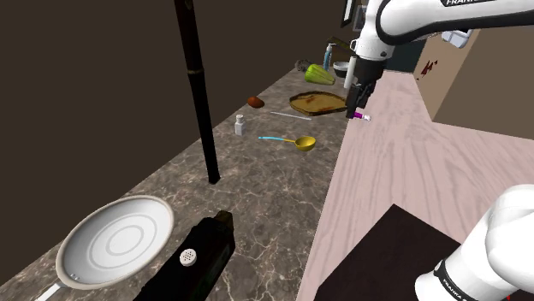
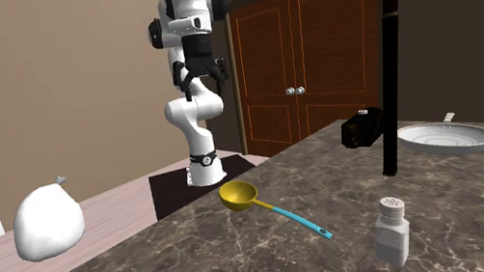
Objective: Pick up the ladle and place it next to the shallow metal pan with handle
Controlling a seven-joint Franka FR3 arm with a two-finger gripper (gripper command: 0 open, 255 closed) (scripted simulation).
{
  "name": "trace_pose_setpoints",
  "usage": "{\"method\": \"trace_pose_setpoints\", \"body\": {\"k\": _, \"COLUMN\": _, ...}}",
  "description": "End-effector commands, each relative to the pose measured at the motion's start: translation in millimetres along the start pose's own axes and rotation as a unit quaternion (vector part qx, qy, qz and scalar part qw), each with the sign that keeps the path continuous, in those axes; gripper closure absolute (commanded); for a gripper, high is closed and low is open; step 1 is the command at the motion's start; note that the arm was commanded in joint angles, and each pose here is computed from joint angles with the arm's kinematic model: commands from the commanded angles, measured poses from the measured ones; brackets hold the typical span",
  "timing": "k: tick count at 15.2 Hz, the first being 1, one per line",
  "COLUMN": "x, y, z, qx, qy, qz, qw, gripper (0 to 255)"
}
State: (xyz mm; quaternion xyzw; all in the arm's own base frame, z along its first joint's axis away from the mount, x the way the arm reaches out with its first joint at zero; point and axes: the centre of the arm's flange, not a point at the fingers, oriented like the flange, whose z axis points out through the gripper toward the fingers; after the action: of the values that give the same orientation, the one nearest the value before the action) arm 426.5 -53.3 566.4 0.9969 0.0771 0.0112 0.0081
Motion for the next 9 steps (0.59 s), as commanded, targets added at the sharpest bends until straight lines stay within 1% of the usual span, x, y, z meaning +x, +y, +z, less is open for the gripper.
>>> {"method": "trace_pose_setpoints", "body": {"k": 1, "x": 22, "y": 8, "z": 16, "qx": 0.007, "qy": -0.005, "qz": -0.012, "qw": 0.9999, "gripper": 0}}
{"method": "trace_pose_setpoints", "body": {"k": 9, "x": 111, "y": 30, "z": 81, "qx": 0.035, "qy": -0.026, "qz": -0.059, "qw": 0.9973, "gripper": 0}}
